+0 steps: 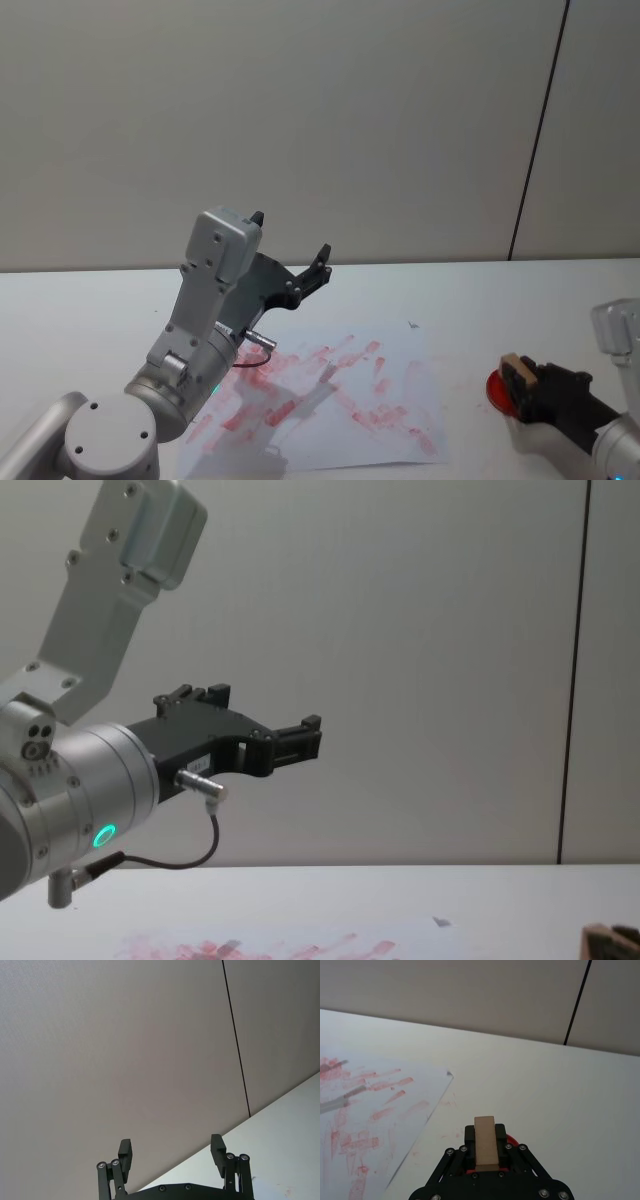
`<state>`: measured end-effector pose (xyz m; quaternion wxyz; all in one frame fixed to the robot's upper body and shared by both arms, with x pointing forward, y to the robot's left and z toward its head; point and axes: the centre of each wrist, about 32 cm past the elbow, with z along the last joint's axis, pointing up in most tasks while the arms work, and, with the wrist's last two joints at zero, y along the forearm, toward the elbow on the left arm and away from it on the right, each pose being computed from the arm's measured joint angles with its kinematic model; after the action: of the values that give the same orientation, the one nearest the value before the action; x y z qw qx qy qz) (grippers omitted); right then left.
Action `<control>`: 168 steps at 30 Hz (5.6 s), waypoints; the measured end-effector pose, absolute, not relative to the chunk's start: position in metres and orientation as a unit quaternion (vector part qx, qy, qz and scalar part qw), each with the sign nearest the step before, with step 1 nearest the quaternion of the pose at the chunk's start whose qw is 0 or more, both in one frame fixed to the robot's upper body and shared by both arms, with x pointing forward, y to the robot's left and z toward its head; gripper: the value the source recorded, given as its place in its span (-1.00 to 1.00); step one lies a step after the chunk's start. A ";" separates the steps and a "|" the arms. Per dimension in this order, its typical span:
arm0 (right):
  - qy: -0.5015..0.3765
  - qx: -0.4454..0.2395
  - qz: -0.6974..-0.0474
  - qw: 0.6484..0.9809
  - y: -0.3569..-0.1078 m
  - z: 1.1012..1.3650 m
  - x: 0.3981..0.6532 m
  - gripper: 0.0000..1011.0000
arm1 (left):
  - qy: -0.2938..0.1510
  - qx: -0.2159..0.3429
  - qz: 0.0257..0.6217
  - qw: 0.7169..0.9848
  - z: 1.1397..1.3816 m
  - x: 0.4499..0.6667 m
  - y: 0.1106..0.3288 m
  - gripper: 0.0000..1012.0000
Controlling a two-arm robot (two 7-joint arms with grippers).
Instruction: Use the one hand to pick up the stamp and affix it onto the A4 paper.
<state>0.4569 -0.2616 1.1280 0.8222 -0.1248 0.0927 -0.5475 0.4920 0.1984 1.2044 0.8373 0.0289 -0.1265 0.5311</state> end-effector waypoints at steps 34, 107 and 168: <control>0.072 -0.098 -0.399 0.909 -0.196 1.157 0.497 -0.57 | -0.126 0.029 0.531 0.837 1.204 0.492 0.198 0.98; 0.056 -0.108 -0.465 0.877 -0.284 1.172 0.475 -0.57 | -0.126 0.029 0.531 0.837 1.204 0.492 0.198 0.98; 0.072 -0.198 -0.464 0.861 -0.281 1.141 0.494 0.93 | -0.126 0.029 0.531 0.837 1.204 0.492 0.198 0.98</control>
<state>0.4938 -0.2814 1.1411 0.8606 -0.1985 0.0719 -0.4635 0.4920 0.1984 1.2044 0.8373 0.0289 -0.1264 0.5311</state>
